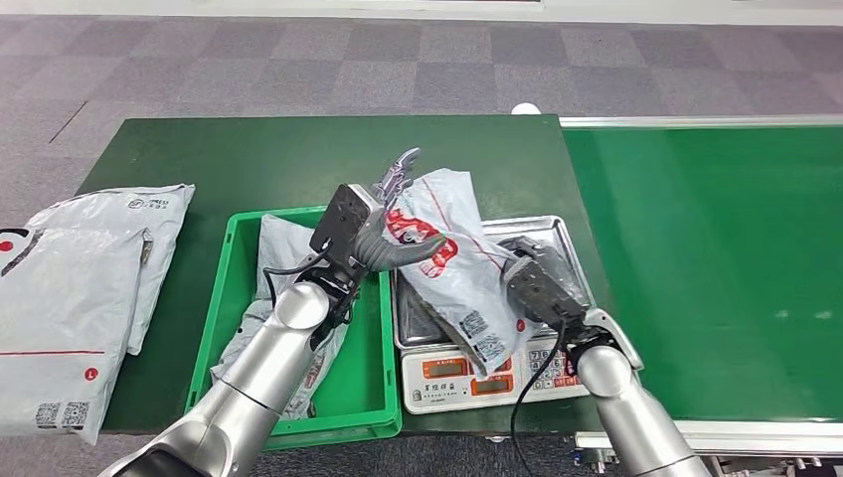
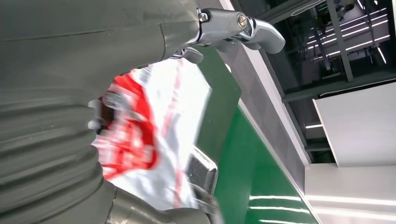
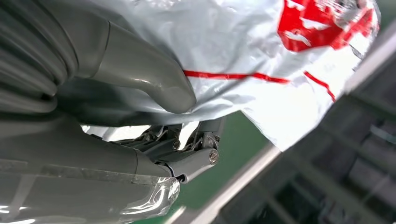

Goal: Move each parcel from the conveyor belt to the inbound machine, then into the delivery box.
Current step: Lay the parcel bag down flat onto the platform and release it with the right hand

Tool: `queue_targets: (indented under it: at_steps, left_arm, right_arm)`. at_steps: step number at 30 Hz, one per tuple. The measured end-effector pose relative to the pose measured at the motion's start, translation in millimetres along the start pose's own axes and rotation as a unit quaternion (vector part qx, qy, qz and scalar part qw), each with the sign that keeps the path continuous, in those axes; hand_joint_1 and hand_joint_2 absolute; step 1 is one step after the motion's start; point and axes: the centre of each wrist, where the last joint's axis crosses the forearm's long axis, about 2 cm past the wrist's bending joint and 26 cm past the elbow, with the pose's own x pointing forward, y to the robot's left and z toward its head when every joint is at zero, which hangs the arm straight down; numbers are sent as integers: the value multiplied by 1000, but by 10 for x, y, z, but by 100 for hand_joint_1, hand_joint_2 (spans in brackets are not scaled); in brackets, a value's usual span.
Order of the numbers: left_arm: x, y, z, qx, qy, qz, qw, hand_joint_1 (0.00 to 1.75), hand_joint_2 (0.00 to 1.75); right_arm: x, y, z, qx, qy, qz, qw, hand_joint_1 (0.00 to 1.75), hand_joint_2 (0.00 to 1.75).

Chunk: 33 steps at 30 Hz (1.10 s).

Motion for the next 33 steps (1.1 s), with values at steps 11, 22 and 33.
queue_targets:
  at_steps: [11,22,33]
  left_arm:
    - [-23,31,2,-4,8,-17,1000,0,175]
    - [-56,43,-22,-16,30,-67,997,0,175]
    - [-240,-8,-153,-149,190,-454,858,0,175]
  right_arm:
    - [58,142,15,-38,1,18,999,0,175]
    - [-64,-169,22,-95,2,-9,995,0,175]
    - [-282,-833,-93,-160,-35,-94,982,0,175]
